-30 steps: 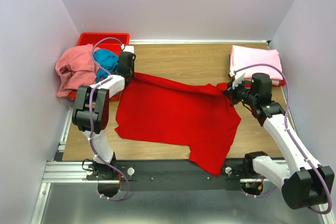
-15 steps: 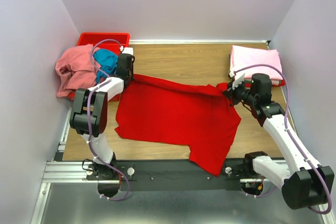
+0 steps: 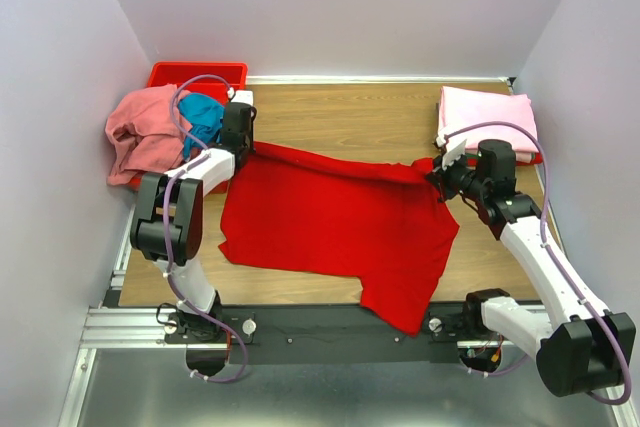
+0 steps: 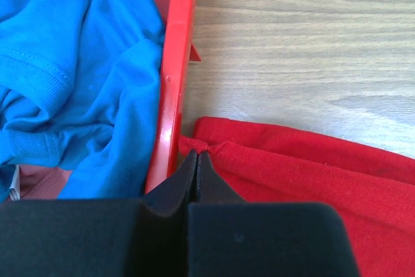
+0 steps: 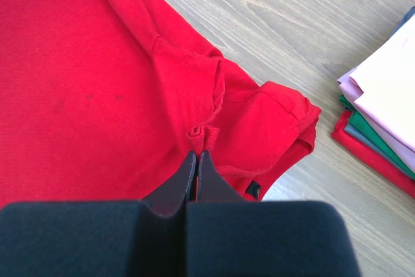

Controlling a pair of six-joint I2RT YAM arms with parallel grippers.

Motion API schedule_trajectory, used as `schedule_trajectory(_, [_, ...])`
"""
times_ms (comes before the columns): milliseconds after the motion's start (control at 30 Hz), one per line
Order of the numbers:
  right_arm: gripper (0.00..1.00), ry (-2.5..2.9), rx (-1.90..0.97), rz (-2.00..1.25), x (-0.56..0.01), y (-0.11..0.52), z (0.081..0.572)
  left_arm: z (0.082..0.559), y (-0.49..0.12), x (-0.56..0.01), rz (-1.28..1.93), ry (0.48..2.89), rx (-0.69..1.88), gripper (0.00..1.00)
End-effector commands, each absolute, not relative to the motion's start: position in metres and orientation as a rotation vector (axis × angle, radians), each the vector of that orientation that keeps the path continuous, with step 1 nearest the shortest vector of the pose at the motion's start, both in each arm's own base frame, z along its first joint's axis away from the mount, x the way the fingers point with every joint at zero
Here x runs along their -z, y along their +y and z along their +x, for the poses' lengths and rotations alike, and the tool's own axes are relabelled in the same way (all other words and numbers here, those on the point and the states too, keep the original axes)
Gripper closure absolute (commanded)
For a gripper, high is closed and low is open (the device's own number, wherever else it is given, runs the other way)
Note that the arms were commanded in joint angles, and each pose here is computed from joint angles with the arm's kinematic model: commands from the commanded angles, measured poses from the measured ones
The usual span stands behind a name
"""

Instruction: Fold and stack the t-shirts

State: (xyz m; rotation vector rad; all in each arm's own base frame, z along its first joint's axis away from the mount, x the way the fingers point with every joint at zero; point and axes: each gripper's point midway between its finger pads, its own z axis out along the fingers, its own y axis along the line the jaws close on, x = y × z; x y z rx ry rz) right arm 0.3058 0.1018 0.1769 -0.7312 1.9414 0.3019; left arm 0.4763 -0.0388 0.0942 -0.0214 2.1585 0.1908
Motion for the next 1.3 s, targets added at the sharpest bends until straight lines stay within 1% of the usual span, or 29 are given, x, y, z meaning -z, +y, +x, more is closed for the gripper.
schedule_trajectory(0, [0.99,1.961,-0.271,-0.720,-0.172,0.095,0.306,0.469,-0.032,-0.097,-0.035,2.161,-0.234,1.00])
schedule_trajectory(200, [1.00,1.961,-0.271,-0.720,-0.172,0.095,0.306,0.465,-0.033,-0.094,-0.031,2.181,-0.238,1.00])
schedule_trajectory(233, [1.00,1.962,-0.268,-0.718,-0.172,0.095,0.307,0.464,-0.033,-0.094,-0.035,2.184,-0.235,0.97])
schedule_trajectory(267, [0.99,1.966,-0.271,-0.719,-0.171,0.095,0.307,0.463,-0.034,-0.100,-0.037,2.173,-0.226,0.93])
schedule_trajectory(300, [1.00,1.966,-0.271,-0.719,-0.171,0.095,0.307,0.462,-0.036,-0.104,-0.037,2.167,-0.210,0.83])
schedule_trajectory(333, [1.00,1.968,-0.269,-0.720,-0.170,0.095,0.307,0.460,-0.038,-0.107,-0.047,2.162,-0.187,0.79])
schedule_trajectory(367, [1.00,1.970,-0.272,-0.722,-0.170,0.095,0.307,0.458,-0.041,-0.125,-0.056,2.124,-0.156,0.70])
schedule_trajectory(400, [1.00,1.973,-0.272,-0.723,-0.169,0.095,0.308,0.457,-0.048,-0.134,-0.044,2.107,-0.105,0.67])
schedule_trajectory(433, [1.00,1.979,-0.277,-0.725,-0.166,0.095,0.307,0.451,-0.054,-0.156,-0.051,2.056,-0.066,0.64])
schedule_trajectory(467, [1.00,1.981,-0.274,-0.727,-0.165,0.095,0.308,0.449,-0.062,-0.166,-0.032,2.032,-0.016,0.60])
schedule_trajectory(533, [1.00,1.988,-0.276,-0.731,-0.163,0.096,0.308,0.442,-0.070,-0.184,-0.017,1.985,0.042,0.57])
schedule_trajectory(567, [0.99,1.988,-0.278,-0.733,-0.162,0.096,0.308,0.437,-0.075,-0.206,-0.008,1.933,0.088,0.56])
schedule_trajectory(633, [1.00,1.993,-0.276,-0.732,-0.161,0.095,0.308,0.429,-0.078,-0.219,-0.001,1.900,0.116,0.55])
schedule_trajectory(667, [1.00,1.999,-0.272,-0.734,-0.159,0.095,0.308,0.423,-0.078,-0.236,0.007,1.859,0.126,0.55])
schedule_trajectory(700, [1.00,1.998,-0.268,-0.733,-0.159,0.094,0.308,0.418,-0.076,-0.240,0.008,1.848,0.124,0.55])
schedule_trajectory(733, [1.00,2.001,-0.265,-0.732,-0.158,0.093,0.307,0.410,-0.073,-0.259,0.005,1.800,0.125,0.54])
schedule_trajectory(833, [1.00,2.000,-0.262,-0.738,-0.157,0.093,0.306,0.396,-0.063,-0.275,0.004,1.757,0.084,0.50])
schedule_trajectory(867, [0.99,1.995,-0.263,-0.747,-0.156,0.093,0.304,0.387,-0.059,-0.290,-0.006,1.720,0.076,0.48])
schedule_trajectory(933, [1.00,1.996,-0.263,-0.752,-0.155,0.093,0.304,0.378,-0.053,-0.294,-0.008,1.705,0.050,0.44])
schedule_trajectory(967, [1.00,1.996,-0.263,-0.757,-0.155,0.093,0.303,0.370,-0.051,-0.305,-0.009,1.674,0.056,0.44])
schedule_trajectory(1000, [1.00,1.998,-0.263,-0.762,-0.154,0.093,0.302,0.364,-0.050,-0.296,-0.003,1.702,0.051,0.43])
schedule_trajectory(1200, [1.00,2.025,-0.269,-0.802,-0.146,0.093,0.296,0.337,-0.048,-0.300,0.001,1.667,0.077,0.42])
schedule_trajectory(1267, [0.99,2.037,-0.269,-0.813,-0.143,0.092,0.294,0.331,-0.047,-0.303,0.000,1.652,0.083,0.40])
